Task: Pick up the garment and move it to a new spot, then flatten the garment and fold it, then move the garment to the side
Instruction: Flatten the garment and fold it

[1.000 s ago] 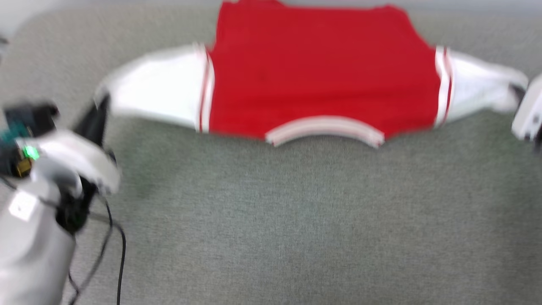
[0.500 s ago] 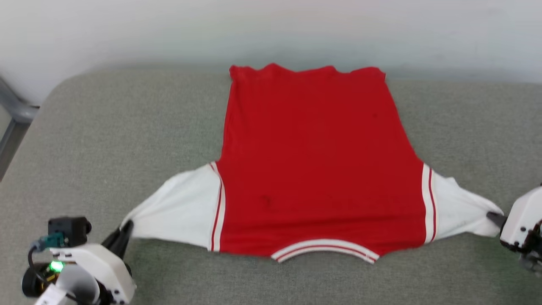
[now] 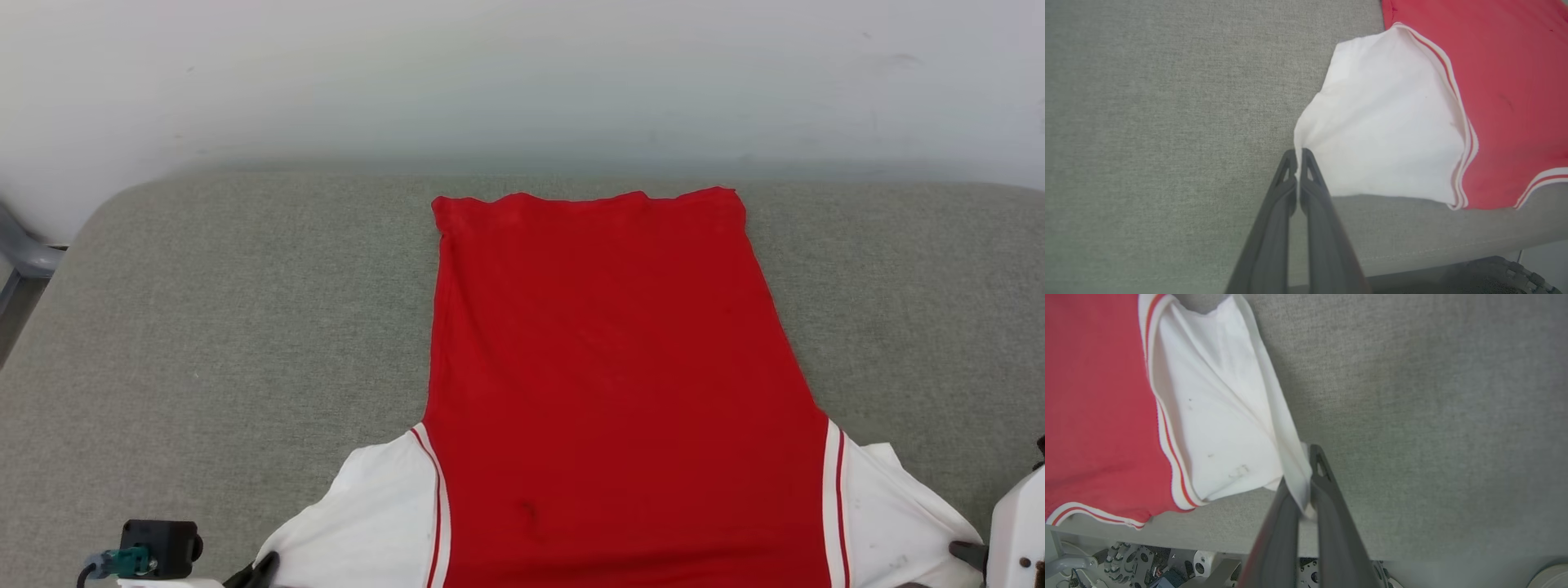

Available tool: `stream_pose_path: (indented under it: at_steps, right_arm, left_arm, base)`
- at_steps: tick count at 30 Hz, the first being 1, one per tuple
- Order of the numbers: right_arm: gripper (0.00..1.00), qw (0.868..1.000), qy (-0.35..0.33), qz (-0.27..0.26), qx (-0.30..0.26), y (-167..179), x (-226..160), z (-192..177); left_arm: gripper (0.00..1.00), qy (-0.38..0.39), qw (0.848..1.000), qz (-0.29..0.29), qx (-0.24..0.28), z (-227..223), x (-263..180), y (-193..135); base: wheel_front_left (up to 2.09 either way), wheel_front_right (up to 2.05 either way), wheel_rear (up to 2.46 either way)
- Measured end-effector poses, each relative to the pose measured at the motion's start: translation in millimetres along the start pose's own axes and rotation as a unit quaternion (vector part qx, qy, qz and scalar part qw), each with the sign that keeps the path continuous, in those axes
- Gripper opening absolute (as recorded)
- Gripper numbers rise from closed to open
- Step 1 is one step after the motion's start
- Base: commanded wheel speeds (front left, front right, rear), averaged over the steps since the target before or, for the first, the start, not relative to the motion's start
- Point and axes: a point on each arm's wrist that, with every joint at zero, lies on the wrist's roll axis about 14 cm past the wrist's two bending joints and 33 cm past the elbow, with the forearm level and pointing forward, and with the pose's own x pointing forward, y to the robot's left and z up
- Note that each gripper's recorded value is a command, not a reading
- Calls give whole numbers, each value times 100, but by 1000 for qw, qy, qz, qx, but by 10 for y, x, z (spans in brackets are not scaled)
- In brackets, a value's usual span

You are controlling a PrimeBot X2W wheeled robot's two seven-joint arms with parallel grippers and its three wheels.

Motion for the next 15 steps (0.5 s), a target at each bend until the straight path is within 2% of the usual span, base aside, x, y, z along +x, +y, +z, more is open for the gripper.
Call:
stream_pose_path:
  at_steps: [5,6,7,8,12,15]
  right_arm:
    - [0,1000,10,-3,-4,-14,-50,-63]
    - [3,1000,9,-3,-5,-5,-52,-54]
    - [89,1000,5,-2,-8,11,-56,-28]
    - [100,1000,0,-2,-10,18,-63,5]
    - [100,999,-5,-6,-35,70,-72,133]
    - [100,997,-42,-1,-62,202,-132,461]
  left_arm:
    - [0,-6,1000,-22,-1,92,-29,-204]
    - [0,-7,999,-35,-9,103,-32,-306]
    - [0,-4,999,-45,-11,100,-41,-385]
    - [0,-3,999,-53,-8,109,-53,-442]
    - [0,-2,998,-62,3,168,-80,-529]
    - [0,-3,998,-69,14,237,-97,-592]
  base:
    - [0,0,0]
    - [0,0,0]
    - [0,0,0]
    - [0,0,0]
    - [0,0,0]
    - [0,0,0]
